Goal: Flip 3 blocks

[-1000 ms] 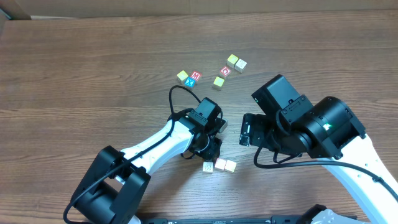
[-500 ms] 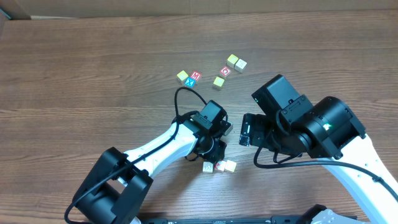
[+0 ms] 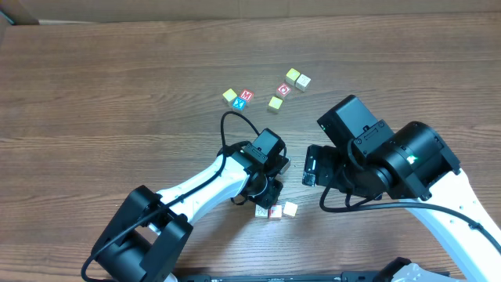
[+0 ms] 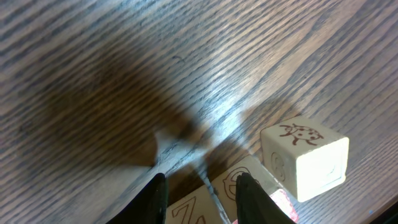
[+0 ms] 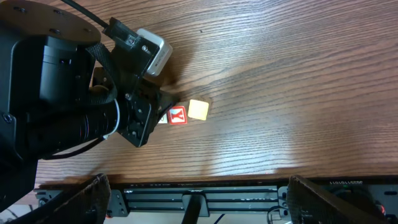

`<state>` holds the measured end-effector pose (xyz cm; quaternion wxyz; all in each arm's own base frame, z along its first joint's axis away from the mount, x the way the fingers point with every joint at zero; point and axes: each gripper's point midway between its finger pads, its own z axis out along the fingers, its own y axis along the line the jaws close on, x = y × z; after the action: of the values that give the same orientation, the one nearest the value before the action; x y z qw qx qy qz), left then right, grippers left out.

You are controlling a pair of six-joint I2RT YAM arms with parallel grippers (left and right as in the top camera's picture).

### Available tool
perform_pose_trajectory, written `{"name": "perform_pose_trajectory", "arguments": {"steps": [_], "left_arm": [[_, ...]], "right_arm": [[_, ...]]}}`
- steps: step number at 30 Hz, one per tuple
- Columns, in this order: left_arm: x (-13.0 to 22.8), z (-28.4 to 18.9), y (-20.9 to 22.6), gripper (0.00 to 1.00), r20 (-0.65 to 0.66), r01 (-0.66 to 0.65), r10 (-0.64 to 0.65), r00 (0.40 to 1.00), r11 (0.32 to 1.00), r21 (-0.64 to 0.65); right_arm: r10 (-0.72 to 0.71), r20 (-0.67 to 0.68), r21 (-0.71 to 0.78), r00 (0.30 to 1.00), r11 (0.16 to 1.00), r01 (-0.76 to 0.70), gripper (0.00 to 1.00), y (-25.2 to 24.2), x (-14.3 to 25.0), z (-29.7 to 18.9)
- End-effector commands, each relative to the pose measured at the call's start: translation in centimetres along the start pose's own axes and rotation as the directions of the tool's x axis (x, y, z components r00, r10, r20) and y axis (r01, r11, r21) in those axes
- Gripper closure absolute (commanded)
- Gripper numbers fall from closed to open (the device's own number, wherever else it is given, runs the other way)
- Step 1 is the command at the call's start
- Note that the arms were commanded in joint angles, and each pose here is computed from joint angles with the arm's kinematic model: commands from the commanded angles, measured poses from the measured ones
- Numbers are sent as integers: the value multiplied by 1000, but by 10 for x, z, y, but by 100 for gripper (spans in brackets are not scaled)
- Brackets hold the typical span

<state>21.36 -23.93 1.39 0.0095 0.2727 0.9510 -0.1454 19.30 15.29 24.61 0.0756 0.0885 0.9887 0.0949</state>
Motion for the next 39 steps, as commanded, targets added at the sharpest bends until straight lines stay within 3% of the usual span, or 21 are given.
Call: {"name": "perform_pose_trajectory", "arguments": {"steps": [1, 6, 11, 15, 20, 29, 31, 39], "left_arm": [[5, 4, 3, 71, -19, 9, -9, 1000, 1000, -17], [1, 4, 10, 64, -1, 23, -23, 1000, 999, -48], [-14, -6, 25, 71, 42, 106, -104, 994, 992, -66], [-31, -32, 46, 76, 72, 206, -200, 977, 975, -84], [-42, -67, 77, 77, 93, 312, -303, 948, 945, -100], [3, -82, 122, 77, -24, 435, -444, 896, 887, -152], [19, -79, 124, 73, -73, 437, -452, 889, 885, -160], [23, -78, 122, 67, -92, 439, -456, 885, 884, -161]], "right_arm": [[3, -2, 2, 1000, 1000, -3, 9, -1, 0, 1], [2, 2, -1, 1000, 1000, -2, 9, 0, -1, 1], [-2, 47, -6, 999, 1000, 2, 12, 3, -11, 1], [6, 99, 39, 995, 999, -9, 38, -3, -22, 4], [5, 77, 85, 997, 996, -11, 57, -2, -26, 16], [67, -39, 176, 997, 983, -59, 96, -17, -9, 94], [78, -106, 194, 991, 979, -57, 96, -29, 10, 127], [111, -196, 197, 974, 978, -72, 96, -52, 46, 182]]}}
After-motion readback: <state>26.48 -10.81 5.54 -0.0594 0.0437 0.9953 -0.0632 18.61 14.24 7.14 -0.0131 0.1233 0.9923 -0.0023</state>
